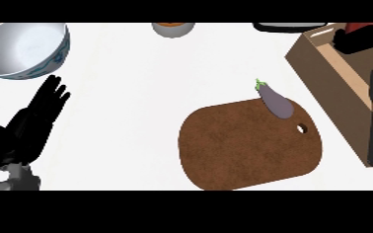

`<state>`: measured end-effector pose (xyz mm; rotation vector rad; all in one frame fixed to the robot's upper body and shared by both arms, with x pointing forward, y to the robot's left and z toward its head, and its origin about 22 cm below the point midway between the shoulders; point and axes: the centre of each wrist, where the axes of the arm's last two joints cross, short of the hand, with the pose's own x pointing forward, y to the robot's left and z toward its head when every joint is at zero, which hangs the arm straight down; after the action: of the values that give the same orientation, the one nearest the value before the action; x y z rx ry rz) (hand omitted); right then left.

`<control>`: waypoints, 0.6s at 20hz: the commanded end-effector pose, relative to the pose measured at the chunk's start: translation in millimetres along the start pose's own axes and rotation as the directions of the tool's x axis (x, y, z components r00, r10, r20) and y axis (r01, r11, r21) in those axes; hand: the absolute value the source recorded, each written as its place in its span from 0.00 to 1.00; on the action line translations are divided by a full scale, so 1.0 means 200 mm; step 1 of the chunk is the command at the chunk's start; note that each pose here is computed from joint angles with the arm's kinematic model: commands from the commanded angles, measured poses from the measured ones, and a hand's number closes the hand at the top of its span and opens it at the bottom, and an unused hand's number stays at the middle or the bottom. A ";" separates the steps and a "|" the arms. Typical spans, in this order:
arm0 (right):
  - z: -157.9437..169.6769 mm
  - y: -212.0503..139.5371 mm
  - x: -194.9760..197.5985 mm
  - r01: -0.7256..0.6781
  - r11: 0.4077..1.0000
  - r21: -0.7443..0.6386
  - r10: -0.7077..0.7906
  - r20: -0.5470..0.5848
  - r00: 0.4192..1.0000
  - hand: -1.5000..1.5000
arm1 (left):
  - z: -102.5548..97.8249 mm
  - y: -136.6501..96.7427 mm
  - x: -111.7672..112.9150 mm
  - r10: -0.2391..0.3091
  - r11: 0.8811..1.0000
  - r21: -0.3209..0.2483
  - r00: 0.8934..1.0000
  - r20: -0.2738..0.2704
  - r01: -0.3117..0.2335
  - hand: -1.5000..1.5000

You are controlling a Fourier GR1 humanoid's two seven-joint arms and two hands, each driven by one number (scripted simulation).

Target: Pick the bell pepper from the cutting board and place it in the cardboard box

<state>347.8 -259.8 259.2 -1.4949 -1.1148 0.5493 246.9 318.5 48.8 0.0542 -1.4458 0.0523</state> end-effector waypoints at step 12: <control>-0.24 0.38 -0.42 0.043 0.999 0.026 -0.043 0.011 0.999 1.00 | 0.01 -0.04 0.05 0.003 1.000 -0.001 1.000 0.003 -0.002 0.50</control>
<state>370.7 -332.4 203.7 -1.4668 -1.1380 0.5505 246.1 313.3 52.1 0.0536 -1.4461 0.0479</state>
